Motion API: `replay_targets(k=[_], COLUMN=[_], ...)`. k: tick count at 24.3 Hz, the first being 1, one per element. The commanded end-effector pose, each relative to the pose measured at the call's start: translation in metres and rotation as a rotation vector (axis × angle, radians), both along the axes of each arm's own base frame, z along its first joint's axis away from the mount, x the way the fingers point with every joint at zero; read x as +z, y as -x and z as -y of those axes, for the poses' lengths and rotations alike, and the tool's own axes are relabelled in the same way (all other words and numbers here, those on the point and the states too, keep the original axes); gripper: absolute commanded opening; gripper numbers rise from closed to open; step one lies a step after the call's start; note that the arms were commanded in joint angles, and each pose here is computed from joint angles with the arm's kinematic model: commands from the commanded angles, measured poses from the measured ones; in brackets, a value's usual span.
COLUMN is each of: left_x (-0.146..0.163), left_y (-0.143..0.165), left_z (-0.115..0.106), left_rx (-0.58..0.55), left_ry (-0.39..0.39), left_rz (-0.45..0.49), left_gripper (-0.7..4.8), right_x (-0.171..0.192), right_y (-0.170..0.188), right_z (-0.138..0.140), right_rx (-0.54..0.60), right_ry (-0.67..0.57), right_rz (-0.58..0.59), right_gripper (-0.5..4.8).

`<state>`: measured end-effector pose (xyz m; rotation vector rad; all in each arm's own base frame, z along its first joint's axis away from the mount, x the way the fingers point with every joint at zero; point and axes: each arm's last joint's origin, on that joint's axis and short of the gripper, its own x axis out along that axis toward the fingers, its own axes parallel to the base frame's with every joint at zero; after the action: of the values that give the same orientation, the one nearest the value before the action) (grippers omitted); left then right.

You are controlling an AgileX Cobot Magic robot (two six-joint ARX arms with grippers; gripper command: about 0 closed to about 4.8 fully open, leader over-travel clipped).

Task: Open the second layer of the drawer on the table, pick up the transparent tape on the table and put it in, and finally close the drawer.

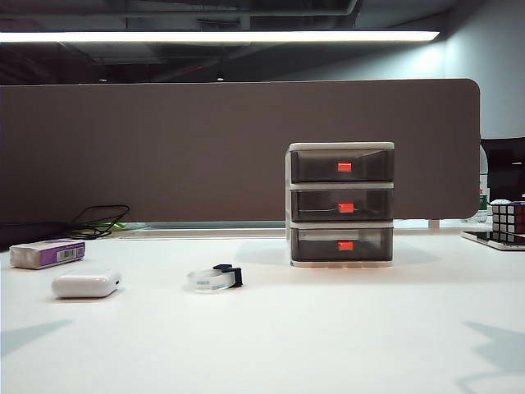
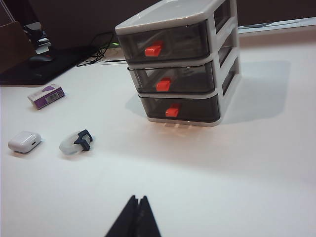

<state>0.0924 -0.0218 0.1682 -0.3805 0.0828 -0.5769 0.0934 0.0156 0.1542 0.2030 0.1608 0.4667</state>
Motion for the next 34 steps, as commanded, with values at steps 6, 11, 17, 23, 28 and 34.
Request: replay_targets(k=[6,11,17,23,28,34], left_x=[-0.009,-0.010,-0.004,-0.001,0.008,0.018], left_y=[0.009,0.017,0.014,-0.005,-0.044,-0.096], left_z=[0.023,0.040,0.046,0.062,0.095,0.145], left_rx=[-0.245,-0.247,-0.242,-0.252,-0.306,-0.519], left_ry=[-0.089,-0.130,-0.125,-0.115,-0.187,-0.104], left_rz=[-0.042,-0.021,0.024,0.038,0.020,-0.004], left_gripper=[-0.04,-0.04,-0.04,-0.03,-0.02,-0.01], right_x=[0.000,0.004,0.026,0.056,0.075,0.100], right_y=[0.000,0.000,0.003,0.007,-0.009,-0.039], right_z=[0.000,0.000,-0.001,0.001,0.000,-0.001], right_rx=[0.003,0.002,0.014,-0.026,-0.027,-0.010], right_ry=[-0.033,-0.122,-0.168,-0.140,-0.059,-0.021], right_rz=[0.000,-0.010,0.077,0.147,0.082,0.051], right_gripper=[-0.05,-0.05,-0.05,-0.05,-0.05,-0.05])
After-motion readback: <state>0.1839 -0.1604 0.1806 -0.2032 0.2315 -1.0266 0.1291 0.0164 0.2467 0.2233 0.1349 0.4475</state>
